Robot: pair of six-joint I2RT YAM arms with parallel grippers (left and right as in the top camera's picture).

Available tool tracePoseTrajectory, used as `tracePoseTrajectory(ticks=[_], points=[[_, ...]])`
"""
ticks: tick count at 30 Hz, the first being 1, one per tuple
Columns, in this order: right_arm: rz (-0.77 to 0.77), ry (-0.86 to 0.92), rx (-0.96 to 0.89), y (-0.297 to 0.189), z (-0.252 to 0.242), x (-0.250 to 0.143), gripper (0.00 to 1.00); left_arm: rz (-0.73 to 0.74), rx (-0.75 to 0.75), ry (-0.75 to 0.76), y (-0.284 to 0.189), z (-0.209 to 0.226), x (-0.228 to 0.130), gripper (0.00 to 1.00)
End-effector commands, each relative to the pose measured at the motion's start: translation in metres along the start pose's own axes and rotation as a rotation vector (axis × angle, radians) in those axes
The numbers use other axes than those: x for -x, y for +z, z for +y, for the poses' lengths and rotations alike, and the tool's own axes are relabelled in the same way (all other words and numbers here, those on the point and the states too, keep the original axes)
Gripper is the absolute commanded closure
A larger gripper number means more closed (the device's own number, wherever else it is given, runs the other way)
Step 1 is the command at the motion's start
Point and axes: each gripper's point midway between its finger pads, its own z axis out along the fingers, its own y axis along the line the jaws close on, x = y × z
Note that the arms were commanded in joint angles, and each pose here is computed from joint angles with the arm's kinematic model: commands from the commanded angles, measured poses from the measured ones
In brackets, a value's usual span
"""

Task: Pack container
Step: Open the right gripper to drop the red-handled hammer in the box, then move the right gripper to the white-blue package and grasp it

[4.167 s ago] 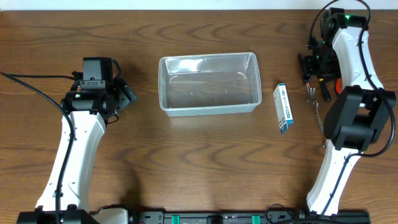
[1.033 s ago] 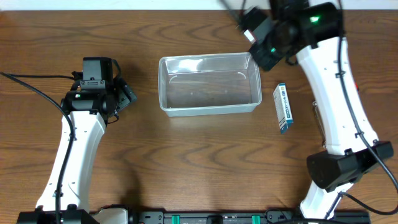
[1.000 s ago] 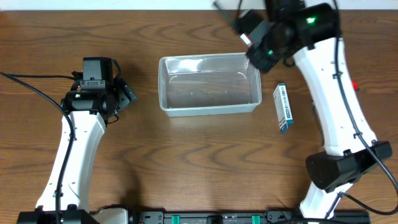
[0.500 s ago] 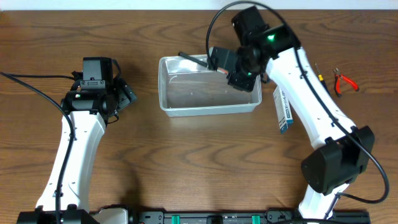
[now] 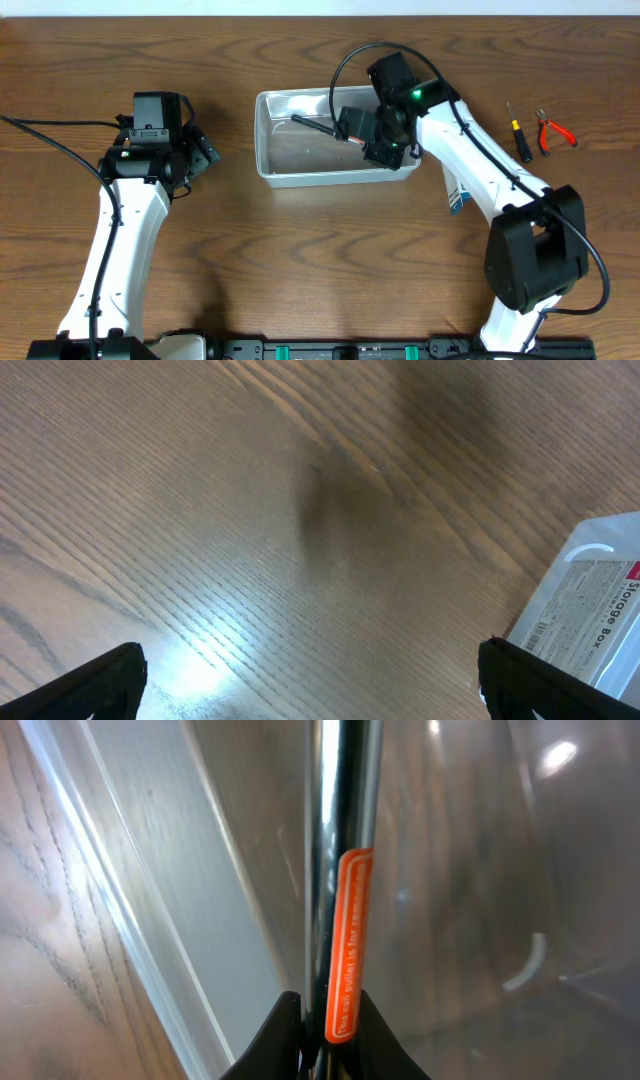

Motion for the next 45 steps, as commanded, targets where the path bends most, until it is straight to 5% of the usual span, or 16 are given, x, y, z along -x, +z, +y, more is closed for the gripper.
tracePoseTrajectory(ticks=[1, 21, 28, 39, 45], points=[[-0.008, -0.018, 0.014, 0.007, 0.006, 0.0, 0.99, -0.009, 0.02, 0.003, 0.001, 0.003, 0.004, 0.02], [-0.032, 0.006, -0.012, 0.011, 0.0, 0.004, 0.91, -0.009, 0.02, 0.003, 0.001, 0.003, 0.004, 0.02], [-0.022, 0.009, -0.002, 0.011, 0.003, 0.002, 0.59, -0.009, 0.02, 0.003, 0.001, 0.003, 0.004, 0.02], [-0.017, 0.01, -0.02, 0.011, -0.001, 0.001, 0.45, -0.009, 0.02, 0.003, 0.001, 0.003, 0.004, 0.02], [0.016, 0.301, -0.21, -0.025, -0.04, 0.003, 0.37, -0.009, 0.02, 0.003, 0.001, 0.003, 0.004, 0.02]])
